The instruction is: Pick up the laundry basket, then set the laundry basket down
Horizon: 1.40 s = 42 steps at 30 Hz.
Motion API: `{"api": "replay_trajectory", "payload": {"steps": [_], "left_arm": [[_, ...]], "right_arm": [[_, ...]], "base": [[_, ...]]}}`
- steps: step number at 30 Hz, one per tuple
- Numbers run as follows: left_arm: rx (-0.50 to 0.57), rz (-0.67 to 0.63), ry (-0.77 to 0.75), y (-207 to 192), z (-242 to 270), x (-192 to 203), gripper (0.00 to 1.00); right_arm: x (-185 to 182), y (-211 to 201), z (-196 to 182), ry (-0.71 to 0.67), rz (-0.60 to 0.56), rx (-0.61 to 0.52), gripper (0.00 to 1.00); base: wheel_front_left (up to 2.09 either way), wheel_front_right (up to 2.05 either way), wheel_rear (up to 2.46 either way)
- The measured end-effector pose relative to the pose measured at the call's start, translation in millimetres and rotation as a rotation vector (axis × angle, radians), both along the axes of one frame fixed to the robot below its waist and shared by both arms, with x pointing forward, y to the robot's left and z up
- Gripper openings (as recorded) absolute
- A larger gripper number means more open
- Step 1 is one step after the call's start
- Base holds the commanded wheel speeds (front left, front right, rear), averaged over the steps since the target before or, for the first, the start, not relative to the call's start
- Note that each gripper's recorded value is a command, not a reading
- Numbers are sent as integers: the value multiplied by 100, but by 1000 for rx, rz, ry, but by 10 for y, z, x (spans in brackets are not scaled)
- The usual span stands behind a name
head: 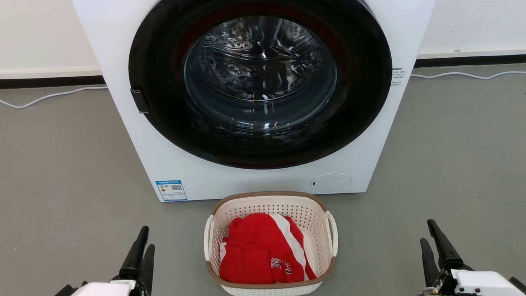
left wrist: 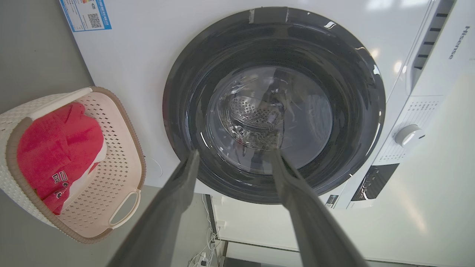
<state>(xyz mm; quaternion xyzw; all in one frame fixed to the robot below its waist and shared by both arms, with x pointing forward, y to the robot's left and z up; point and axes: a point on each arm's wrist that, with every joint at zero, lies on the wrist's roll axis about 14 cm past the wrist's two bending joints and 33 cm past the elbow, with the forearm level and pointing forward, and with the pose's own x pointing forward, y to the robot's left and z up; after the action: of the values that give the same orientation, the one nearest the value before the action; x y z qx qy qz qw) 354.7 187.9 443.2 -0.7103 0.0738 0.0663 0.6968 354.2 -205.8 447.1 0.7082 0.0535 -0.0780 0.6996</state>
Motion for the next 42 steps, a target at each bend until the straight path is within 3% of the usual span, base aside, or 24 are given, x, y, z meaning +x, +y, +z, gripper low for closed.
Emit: {"api": "replay_trajectory", "payload": {"steps": [15,27,42], "left_arm": [[61,-5,-4,-41,17,11,100],[215,-28,-1,-48,12,8,100],[453,-72,-10,-66,36,5,100]], "right_arm": [[29,25,61,-15,2,-71,100],[52,34,127,-25,27,-248,100],[79,42,212,-38,74,-572,100]], "base": [[0,0,0],[0,0,0],[0,0,0]]}}
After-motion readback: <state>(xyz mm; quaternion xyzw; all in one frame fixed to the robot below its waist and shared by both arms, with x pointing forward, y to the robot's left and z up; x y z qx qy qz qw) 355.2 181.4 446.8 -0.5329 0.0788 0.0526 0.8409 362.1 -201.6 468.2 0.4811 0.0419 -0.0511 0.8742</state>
